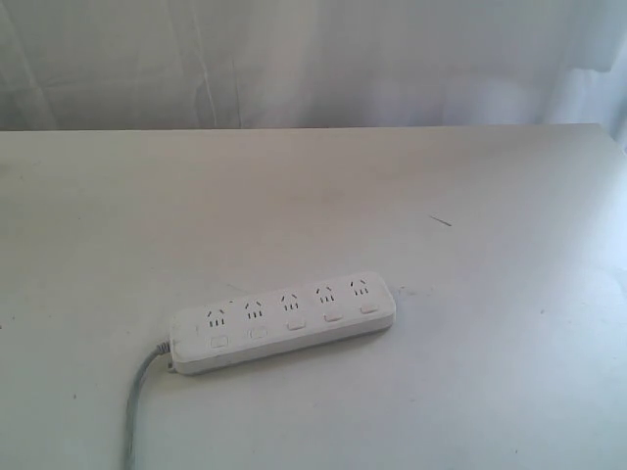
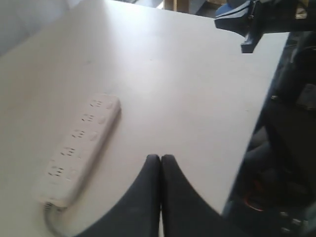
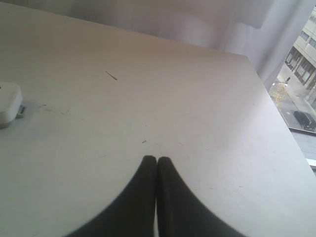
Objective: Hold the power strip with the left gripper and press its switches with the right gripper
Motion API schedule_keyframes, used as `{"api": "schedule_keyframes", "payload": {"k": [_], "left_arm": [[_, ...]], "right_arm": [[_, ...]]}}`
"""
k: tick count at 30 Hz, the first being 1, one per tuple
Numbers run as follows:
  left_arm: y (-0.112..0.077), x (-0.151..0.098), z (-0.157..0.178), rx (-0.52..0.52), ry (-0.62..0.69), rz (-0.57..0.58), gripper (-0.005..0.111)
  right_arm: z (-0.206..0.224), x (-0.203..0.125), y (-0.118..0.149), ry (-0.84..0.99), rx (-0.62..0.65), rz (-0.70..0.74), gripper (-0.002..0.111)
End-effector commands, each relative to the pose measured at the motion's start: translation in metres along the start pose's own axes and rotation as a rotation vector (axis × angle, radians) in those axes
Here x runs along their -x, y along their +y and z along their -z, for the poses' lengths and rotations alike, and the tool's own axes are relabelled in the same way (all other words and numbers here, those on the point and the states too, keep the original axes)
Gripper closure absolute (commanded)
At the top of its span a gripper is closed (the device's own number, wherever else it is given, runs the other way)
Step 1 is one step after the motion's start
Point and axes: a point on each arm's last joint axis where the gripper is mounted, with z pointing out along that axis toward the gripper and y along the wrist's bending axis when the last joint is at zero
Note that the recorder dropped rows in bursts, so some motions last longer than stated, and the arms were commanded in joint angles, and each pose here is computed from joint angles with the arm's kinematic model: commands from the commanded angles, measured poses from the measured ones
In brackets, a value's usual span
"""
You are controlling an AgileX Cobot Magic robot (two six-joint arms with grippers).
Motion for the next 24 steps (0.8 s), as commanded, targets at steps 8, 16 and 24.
{"api": "schedule_keyframes", "payload": {"k": [8,16,24], "left_arm": [[-0.024,-0.026,-0.003,-0.169,0.063,0.146,0.107],[0.001,-0.026,0.013,0.327,-0.096,0.209,0.107],[0.024,-0.031,0.029,0.651,-0.129,0.291,0.107]], "right_arm": [[0.000,-0.001,0.000,-0.004,-0.009,0.002,0.108],[0.000,-0.001,0.000,-0.004,-0.009,0.002,0.108],[0.000,-0.001,0.000,-0.004,-0.009,0.002,0.108]]}}
